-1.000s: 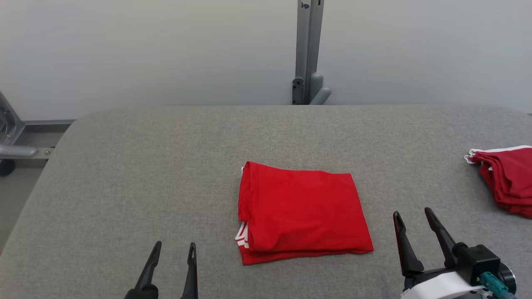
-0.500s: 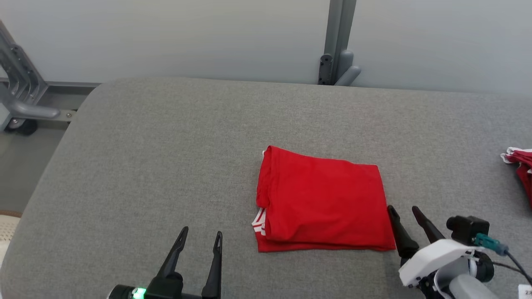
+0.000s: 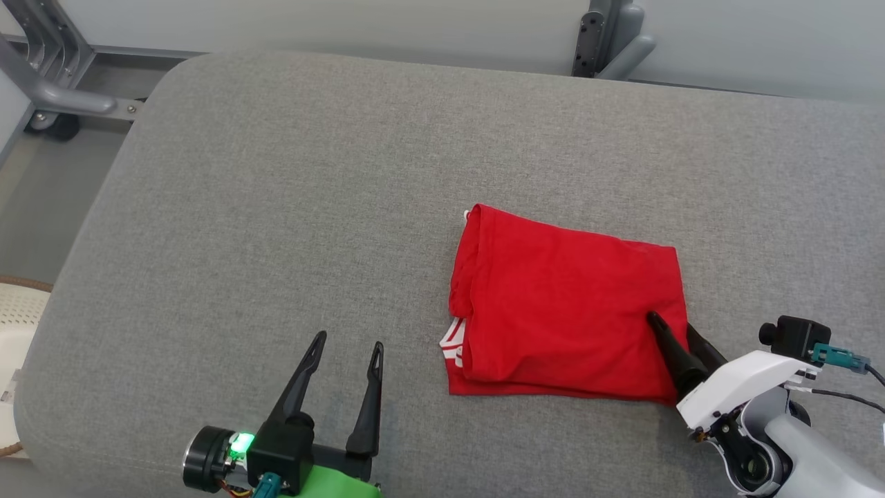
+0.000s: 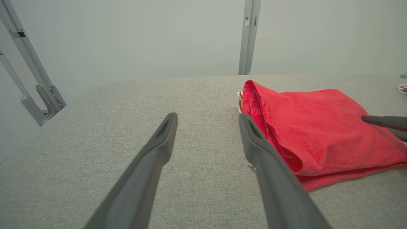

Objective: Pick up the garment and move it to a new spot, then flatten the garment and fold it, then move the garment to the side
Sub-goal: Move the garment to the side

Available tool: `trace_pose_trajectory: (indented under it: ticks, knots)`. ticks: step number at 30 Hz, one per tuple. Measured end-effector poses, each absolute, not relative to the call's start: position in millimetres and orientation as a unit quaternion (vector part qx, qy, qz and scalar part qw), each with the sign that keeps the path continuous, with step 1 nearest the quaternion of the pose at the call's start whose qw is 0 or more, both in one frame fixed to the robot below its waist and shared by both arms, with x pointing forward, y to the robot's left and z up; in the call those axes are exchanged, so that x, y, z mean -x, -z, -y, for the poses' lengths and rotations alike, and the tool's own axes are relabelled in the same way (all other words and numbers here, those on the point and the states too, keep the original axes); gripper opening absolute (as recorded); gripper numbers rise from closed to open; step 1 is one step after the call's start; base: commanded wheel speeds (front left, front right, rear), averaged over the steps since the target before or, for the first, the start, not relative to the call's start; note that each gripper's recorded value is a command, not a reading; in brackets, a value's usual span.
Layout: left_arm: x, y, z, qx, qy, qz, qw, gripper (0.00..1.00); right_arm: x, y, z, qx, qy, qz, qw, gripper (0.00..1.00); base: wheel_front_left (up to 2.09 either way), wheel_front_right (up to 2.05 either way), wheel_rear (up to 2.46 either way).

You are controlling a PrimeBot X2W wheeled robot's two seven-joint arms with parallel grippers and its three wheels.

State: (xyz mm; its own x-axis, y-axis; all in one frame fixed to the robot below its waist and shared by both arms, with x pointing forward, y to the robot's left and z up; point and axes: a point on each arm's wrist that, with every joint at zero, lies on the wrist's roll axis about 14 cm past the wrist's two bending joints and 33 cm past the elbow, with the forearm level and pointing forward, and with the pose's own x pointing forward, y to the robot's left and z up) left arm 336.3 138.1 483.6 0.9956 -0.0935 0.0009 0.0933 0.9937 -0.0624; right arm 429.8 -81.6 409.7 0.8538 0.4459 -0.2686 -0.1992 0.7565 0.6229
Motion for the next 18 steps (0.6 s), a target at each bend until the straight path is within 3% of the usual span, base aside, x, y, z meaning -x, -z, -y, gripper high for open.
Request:
trace_pose_trajectory:
  ticks: [4, 7, 10, 18]
  knots:
    - [-339, -481, -142, 0.029, 0.041, -0.005, 0.999, 1.0, -431, -404, 77, -0.328, -0.177, -0.227, 0.9, 1.0, 0.0, 0.0, 0.0]
    - [-340, -479, -140, 0.029, 0.043, -0.008, 0.999, 1.0, -432, -407, 76, -0.349, -0.174, -0.231, 0.892, 0.45, 0.0, 0.0, 0.0]
    - [-342, -479, -138, 0.029, 0.047, -0.008, 0.998, 1.0, -432, -408, 78, -0.362, -0.17, -0.231, 0.887, 0.0, 0.0, 0.0, 0.0]
    - [-346, -480, -135, 0.028, 0.052, -0.006, 0.998, 1.0, -435, -415, 90, -0.364, -0.163, -0.219, 0.89, 0.0, 0.0, 0.0, 0.0]
